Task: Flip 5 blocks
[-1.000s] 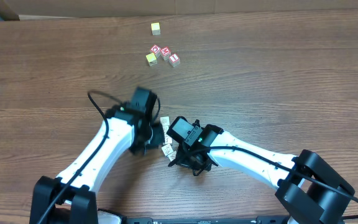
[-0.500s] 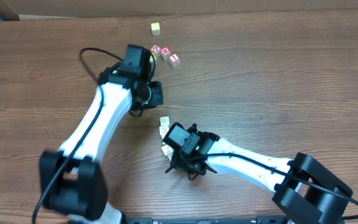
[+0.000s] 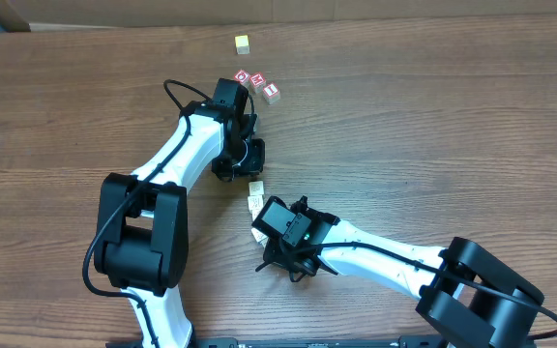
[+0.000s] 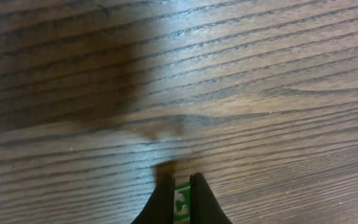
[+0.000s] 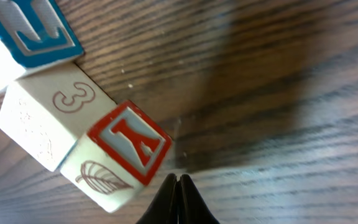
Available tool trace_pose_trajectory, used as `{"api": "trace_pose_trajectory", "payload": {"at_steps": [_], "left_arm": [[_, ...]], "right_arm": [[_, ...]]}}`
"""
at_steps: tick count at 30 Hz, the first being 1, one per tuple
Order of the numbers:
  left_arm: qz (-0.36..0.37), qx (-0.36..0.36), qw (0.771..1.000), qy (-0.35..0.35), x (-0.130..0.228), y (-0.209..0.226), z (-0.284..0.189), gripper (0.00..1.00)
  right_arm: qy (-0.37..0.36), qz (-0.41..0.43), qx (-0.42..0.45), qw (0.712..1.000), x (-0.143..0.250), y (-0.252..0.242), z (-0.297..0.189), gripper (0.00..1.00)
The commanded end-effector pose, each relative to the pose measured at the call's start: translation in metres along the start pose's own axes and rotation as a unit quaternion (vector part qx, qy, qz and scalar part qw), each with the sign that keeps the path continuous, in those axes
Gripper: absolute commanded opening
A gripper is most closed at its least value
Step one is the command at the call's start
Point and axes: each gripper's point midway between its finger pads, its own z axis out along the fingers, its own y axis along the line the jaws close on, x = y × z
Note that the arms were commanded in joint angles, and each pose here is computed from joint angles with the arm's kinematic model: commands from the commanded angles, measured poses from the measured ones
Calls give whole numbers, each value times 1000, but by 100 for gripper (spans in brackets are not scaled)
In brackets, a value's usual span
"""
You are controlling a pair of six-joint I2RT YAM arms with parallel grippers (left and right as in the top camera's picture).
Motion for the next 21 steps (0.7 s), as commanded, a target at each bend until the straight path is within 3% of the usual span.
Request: {"api": "trace_pose_trajectory", "payload": {"at_steps": [1, 17, 21], "left_arm": [[16, 14, 1000, 0, -7, -6, 3, 4], [16, 13, 1000, 0, -7, -5, 5, 4], [1, 13, 1000, -13, -14, -2, -3, 4]], "right_arm": [[-5, 1, 0, 1000, 2, -1, 4, 4], [2, 8, -39, 999, 13, 11, 13, 4], [36, -8, -53, 998, 25, 18, 11, 4]]}}
